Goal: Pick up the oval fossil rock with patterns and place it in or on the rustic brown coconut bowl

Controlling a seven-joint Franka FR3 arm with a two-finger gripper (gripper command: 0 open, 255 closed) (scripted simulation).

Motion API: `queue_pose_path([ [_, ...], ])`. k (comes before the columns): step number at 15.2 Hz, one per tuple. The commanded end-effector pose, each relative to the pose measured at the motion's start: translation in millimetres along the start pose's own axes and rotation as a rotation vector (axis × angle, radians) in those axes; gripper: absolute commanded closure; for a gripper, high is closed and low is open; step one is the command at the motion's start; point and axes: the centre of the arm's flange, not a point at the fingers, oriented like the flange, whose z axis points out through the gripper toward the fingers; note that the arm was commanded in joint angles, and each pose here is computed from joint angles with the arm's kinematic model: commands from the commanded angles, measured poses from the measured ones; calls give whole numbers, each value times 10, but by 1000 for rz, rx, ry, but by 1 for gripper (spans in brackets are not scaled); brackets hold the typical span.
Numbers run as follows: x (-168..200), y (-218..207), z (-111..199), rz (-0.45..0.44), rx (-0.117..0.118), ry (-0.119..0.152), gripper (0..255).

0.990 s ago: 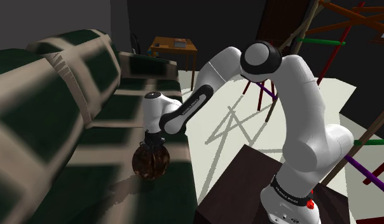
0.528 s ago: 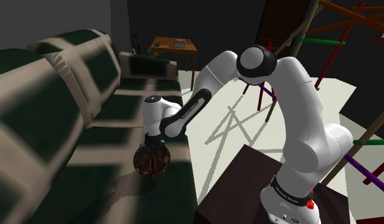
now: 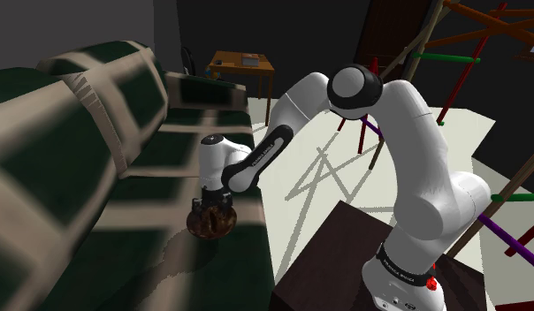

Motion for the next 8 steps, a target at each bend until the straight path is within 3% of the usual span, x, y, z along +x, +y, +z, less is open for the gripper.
queue_pose_path([
  [1,0,-1,4,0,0,-1,0],
  [6,-45,1,-516,0,0,-1,0],
  [8,-45,1,-516,0,0,-1,0],
])
